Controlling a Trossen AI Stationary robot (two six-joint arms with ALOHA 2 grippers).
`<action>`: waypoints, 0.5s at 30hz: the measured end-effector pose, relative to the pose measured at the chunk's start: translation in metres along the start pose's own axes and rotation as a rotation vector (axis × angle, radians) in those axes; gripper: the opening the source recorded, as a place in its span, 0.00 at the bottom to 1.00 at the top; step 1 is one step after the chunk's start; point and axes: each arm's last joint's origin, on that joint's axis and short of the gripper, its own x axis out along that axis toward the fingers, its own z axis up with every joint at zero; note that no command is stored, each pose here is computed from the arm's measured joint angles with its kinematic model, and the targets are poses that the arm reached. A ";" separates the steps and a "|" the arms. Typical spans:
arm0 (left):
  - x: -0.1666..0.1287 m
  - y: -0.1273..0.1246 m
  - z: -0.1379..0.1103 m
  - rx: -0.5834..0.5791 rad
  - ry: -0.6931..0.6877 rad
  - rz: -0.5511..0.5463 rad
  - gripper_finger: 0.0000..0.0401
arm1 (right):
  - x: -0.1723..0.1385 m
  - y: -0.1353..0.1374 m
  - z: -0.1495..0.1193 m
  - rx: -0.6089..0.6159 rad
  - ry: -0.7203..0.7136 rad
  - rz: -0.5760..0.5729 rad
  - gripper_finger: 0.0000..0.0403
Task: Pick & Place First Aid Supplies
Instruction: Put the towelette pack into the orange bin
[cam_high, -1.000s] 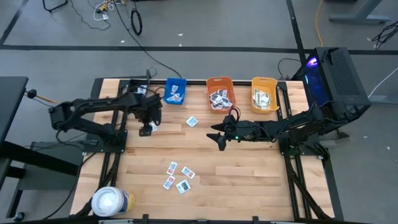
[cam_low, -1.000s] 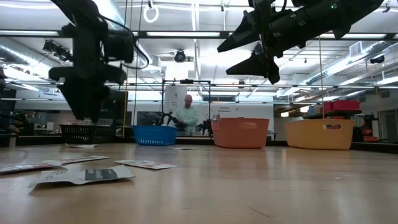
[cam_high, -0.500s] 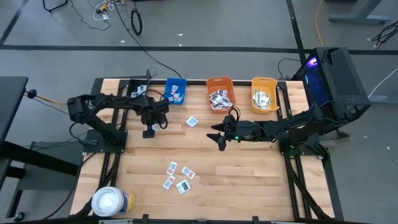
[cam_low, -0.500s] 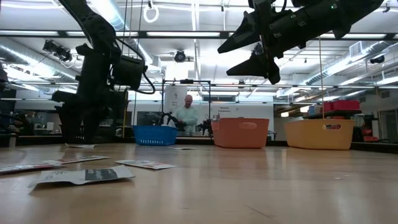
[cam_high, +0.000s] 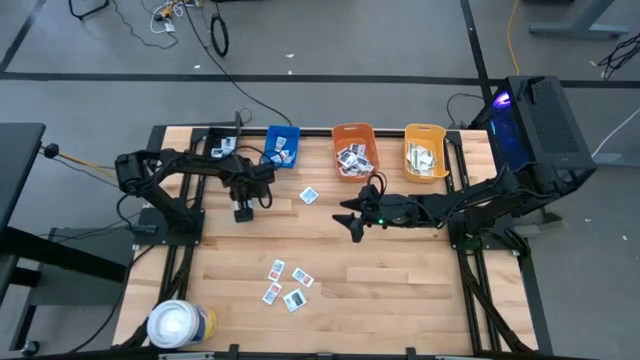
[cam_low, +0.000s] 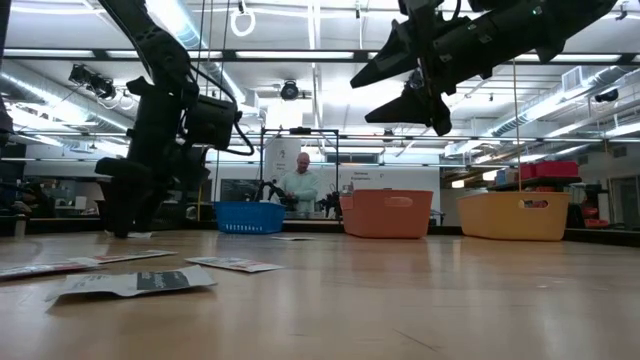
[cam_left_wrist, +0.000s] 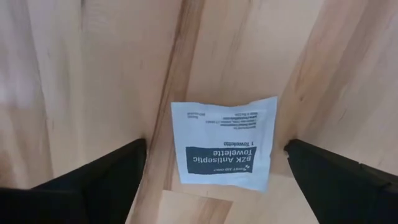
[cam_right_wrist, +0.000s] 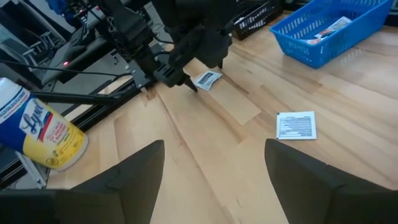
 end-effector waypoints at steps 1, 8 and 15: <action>0.000 0.000 0.000 -0.003 -0.001 0.001 0.97 | 0.000 0.000 0.000 0.000 -0.004 -0.006 0.69; 0.000 0.000 0.000 -0.011 -0.004 -0.010 0.84 | 0.000 -0.001 0.001 -0.001 -0.010 -0.015 0.69; 0.000 0.000 0.001 -0.012 -0.008 -0.015 0.71 | 0.000 -0.001 0.001 0.002 -0.011 -0.015 0.69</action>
